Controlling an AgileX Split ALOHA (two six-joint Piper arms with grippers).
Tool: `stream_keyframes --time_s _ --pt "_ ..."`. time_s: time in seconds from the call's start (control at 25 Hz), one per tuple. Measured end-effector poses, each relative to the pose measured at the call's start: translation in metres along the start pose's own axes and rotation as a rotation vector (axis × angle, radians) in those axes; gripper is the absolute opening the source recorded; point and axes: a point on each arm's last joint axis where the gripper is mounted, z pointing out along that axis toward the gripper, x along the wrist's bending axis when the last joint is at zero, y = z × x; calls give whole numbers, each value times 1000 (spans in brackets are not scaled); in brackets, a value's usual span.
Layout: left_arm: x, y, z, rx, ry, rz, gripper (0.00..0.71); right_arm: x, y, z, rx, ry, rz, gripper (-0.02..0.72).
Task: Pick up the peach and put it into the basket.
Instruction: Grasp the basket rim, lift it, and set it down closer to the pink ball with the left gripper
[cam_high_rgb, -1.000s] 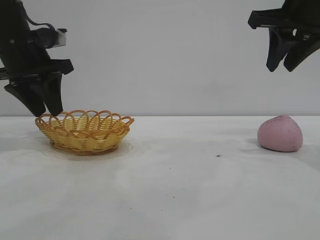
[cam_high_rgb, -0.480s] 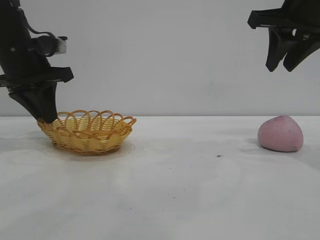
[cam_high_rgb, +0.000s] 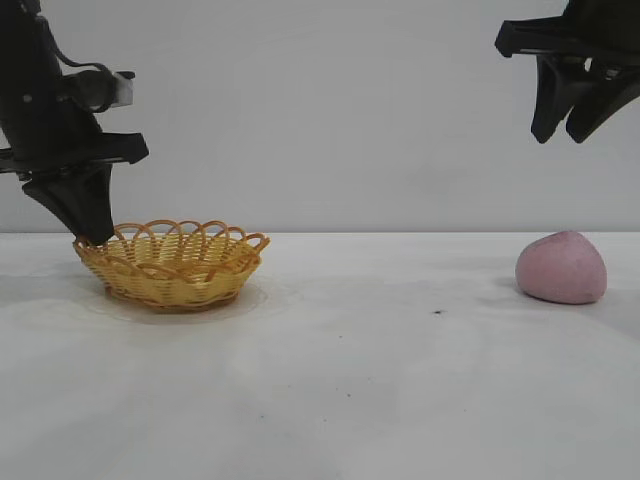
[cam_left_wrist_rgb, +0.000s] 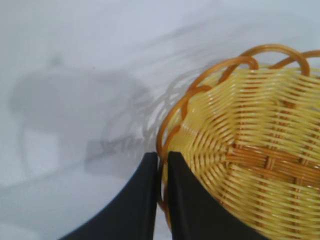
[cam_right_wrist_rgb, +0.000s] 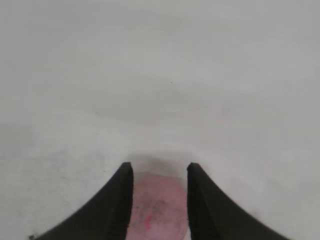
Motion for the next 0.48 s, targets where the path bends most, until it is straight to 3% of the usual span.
stream_keyframes --time_s 0.28,0.48 --pt "-3 -1 0 9 -27 -170 0 0 0 0 0 1 0 216" --pt "-8 2 0 -8 -91 -315 0 0 0 0 0 1 -3 216"
